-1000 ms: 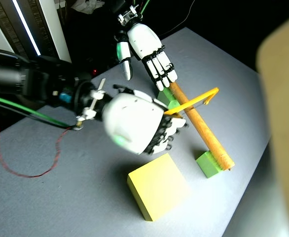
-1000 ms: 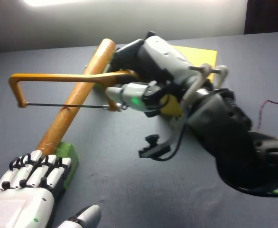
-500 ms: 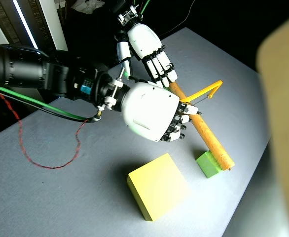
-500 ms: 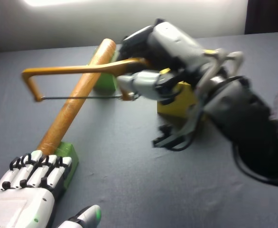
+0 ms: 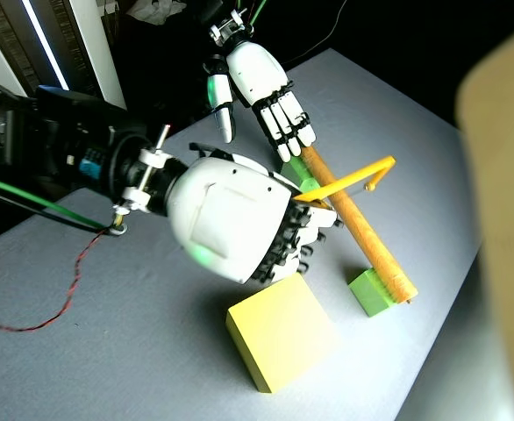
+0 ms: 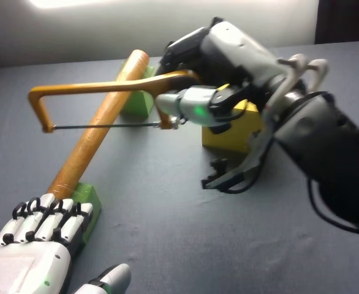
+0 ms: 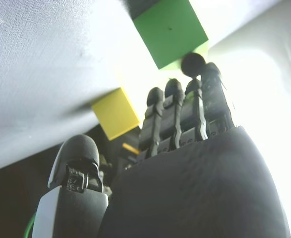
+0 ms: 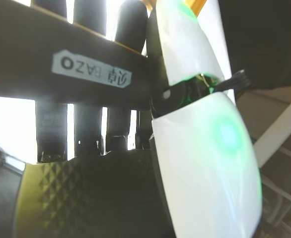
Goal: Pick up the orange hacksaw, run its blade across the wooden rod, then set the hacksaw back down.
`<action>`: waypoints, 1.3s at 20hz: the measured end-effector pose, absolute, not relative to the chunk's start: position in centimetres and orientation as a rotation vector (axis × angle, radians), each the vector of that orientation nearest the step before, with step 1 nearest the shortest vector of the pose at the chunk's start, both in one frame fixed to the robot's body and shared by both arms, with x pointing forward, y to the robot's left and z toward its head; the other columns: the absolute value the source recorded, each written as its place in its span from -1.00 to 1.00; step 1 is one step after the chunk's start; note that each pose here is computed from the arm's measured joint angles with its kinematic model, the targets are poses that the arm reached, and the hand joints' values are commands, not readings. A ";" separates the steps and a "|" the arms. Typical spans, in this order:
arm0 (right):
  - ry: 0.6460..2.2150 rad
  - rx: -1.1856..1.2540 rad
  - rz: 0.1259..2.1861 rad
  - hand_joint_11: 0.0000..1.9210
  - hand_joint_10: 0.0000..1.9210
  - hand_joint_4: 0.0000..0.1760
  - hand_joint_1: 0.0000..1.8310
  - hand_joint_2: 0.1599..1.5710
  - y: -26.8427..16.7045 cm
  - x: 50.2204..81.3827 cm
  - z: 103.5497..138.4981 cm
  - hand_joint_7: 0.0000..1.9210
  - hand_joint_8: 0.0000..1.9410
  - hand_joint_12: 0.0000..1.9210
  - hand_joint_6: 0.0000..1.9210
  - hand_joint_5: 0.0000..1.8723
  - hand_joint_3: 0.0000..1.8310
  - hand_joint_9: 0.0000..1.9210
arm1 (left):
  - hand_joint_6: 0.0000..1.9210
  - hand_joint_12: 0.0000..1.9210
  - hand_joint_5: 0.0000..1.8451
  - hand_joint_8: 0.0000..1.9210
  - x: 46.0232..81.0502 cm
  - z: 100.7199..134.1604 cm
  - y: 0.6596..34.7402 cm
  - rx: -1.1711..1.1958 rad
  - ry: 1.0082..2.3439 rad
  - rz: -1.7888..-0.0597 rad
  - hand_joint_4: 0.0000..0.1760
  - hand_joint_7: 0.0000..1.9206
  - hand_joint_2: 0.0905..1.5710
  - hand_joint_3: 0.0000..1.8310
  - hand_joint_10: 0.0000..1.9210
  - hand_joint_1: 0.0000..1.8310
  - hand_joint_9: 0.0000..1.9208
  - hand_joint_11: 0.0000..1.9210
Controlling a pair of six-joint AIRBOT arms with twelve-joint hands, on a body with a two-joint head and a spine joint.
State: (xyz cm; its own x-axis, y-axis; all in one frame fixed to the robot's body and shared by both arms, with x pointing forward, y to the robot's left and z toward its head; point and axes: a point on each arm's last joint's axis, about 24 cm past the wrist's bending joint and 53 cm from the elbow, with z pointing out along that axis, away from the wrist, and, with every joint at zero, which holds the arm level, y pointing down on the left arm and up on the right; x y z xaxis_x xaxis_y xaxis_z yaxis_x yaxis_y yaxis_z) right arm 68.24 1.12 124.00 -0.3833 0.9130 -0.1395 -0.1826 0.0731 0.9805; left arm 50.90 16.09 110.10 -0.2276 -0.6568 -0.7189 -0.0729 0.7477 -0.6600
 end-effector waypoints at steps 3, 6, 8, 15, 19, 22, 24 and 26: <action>1.437 0.773 1.465 0.15 -1.00 -1.00 0.37 0.28 2.9 69.2 122.6 0.25 -0.30 -0.52 -0.08 0.08 -1.00 0.40 | -1.00 -1.00 -0.89 -0.99 50.9 110.1 16.1 -0.578 1.738 -0.601 -1.00 -0.94 0.67 -1.00 -0.99 -1.00 -0.98 -1.00; 1.441 0.761 1.453 0.16 -1.00 -1.00 0.37 0.26 4.3 70.1 122.0 0.28 -0.36 -0.52 -0.14 0.12 -1.00 0.40 | -1.00 -1.00 -0.89 -0.99 50.9 110.1 16.1 -0.578 1.738 -0.600 -1.00 -0.94 0.68 -1.00 -0.99 -1.00 -0.97 -1.00; 1.456 0.748 1.457 0.16 -1.00 -1.00 0.38 0.25 5.1 69.9 121.8 0.30 -0.40 -0.53 -0.18 0.14 -1.00 0.40 | -1.00 -1.00 -0.89 -1.00 50.9 110.1 16.1 -0.577 1.738 -0.601 -1.00 -0.94 0.68 -1.00 -1.00 -1.00 -0.98 -1.00; 1.498 0.714 1.463 0.17 -1.00 -1.00 0.37 0.26 2.6 67.0 121.6 0.28 -0.38 -0.55 -0.14 0.13 -1.00 0.40 | -1.00 -1.00 -0.89 -1.00 50.9 110.1 16.1 -0.577 1.738 -0.604 -1.00 -0.93 0.68 -1.00 -1.00 -1.00 -0.97 -1.00; 1.443 0.787 1.490 0.16 -1.00 -1.00 0.37 0.26 -2.3 65.1 124.1 0.29 -0.37 -0.56 -0.16 0.13 -1.00 0.40 | -0.99 -0.99 -0.86 -0.99 50.9 110.1 16.1 -0.579 1.738 -0.603 -1.00 -0.90 0.69 -1.00 -0.99 -1.00 -0.95 -0.99; 1.364 0.822 1.537 0.17 -1.00 -1.00 0.38 0.26 -4.5 64.2 126.8 0.29 -0.37 -0.55 -0.15 0.12 -1.00 0.40 | -0.99 -0.99 -0.86 -0.99 50.9 110.1 16.0 -0.577 1.738 -0.604 -1.00 -0.90 0.68 -1.00 -0.99 -1.00 -0.95 -0.98; 1.337 0.848 1.540 0.17 -1.00 -1.00 0.37 0.27 -6.6 63.4 127.6 0.27 -0.34 -0.56 -0.13 0.11 -1.00 0.39 | -0.99 -1.00 -0.86 -1.00 50.9 110.1 16.0 -0.577 1.738 -0.605 -1.00 -0.91 0.69 -1.00 -0.99 -1.00 -0.95 -0.99; 1.349 0.930 1.561 0.16 -1.00 -1.00 0.37 0.27 -8.7 62.6 127.1 0.26 -0.33 -0.57 -0.13 0.11 -1.00 0.38 | -1.00 -1.00 -0.89 -1.00 50.9 110.1 16.1 -0.578 1.738 -0.603 -1.00 -0.93 0.69 -1.00 -1.00 -1.00 -0.96 -1.00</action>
State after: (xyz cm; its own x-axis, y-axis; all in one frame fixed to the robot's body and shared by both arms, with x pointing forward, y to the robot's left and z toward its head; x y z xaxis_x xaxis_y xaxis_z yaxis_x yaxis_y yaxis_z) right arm 62.62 -8.70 127.09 -0.3614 0.9324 0.0056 -0.1295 -0.0561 0.9900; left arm 50.94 16.06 110.08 -0.2284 -0.6577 -0.7178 -0.0715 0.7466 -0.6614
